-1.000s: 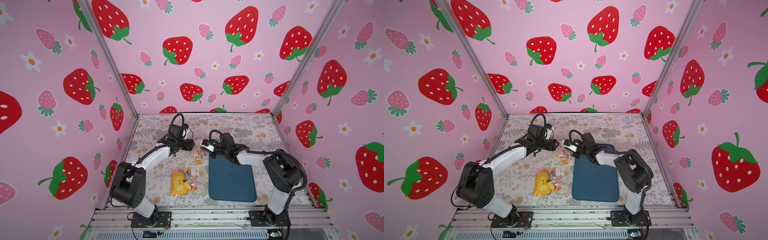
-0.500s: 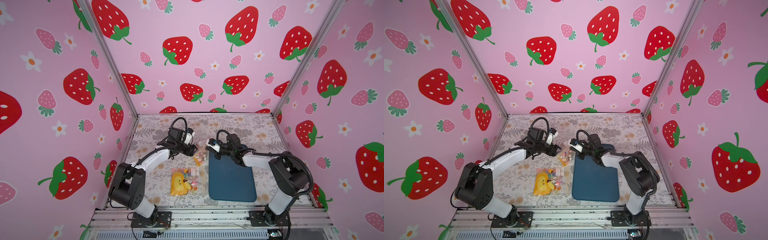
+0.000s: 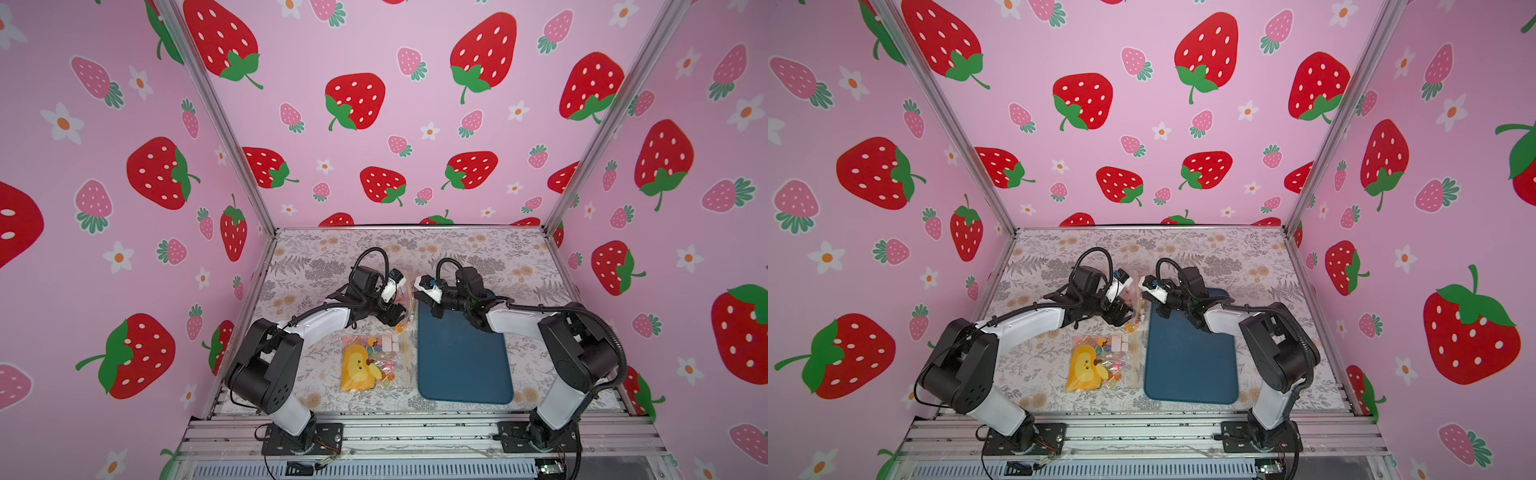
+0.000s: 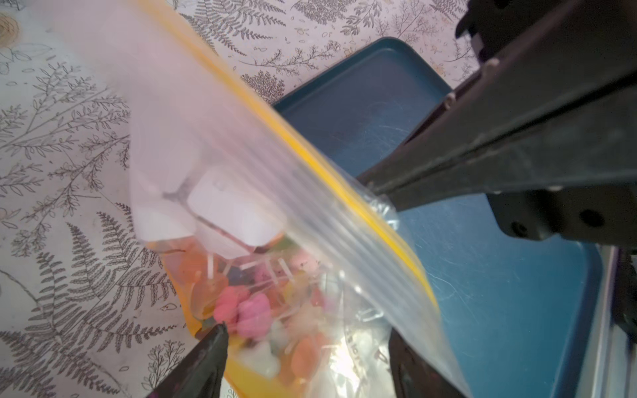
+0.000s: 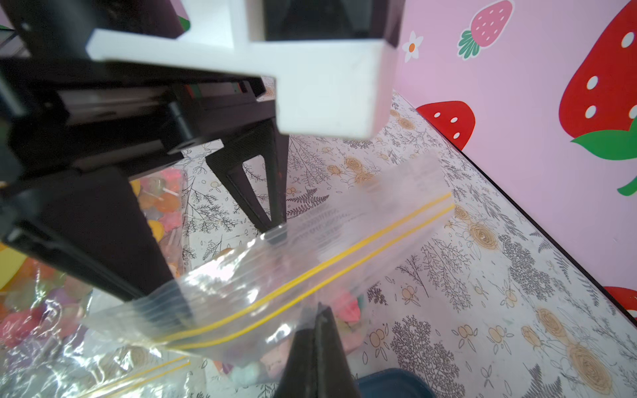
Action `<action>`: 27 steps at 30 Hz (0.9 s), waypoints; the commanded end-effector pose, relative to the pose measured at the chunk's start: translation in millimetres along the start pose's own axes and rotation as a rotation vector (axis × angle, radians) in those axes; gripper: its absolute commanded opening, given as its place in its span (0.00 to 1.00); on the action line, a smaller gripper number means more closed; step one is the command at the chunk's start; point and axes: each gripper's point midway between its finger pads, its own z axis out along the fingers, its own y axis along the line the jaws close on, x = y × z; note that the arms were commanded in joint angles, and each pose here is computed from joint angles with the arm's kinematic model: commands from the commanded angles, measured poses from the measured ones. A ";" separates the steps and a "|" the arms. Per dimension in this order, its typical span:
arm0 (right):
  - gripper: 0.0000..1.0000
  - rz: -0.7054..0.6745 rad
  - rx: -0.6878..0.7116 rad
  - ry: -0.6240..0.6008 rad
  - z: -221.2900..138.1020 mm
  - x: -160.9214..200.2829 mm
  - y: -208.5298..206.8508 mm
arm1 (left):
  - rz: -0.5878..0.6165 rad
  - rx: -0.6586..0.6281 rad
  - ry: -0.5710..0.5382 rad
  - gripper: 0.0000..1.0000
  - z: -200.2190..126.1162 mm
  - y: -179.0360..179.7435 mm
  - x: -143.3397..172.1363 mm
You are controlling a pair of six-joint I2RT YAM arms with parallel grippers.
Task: Pour candies out of the ziploc bag
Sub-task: Open the ziploc bag at the center of the board.
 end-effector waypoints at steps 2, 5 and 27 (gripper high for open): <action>0.00 -0.033 -0.026 -0.062 -5.2 -17.0 4.0 | 0.038 -0.067 -0.098 0.73 2.7 12.4 -34.8; 0.00 -0.027 -0.026 -0.055 -4.7 -14.1 4.3 | 0.016 -0.065 -0.107 0.64 5.3 13.6 -40.9; 0.00 0.002 0.096 0.019 -9.8 7.5 -12.5 | -0.044 -0.153 -0.102 0.00 -26.6 23.2 -46.0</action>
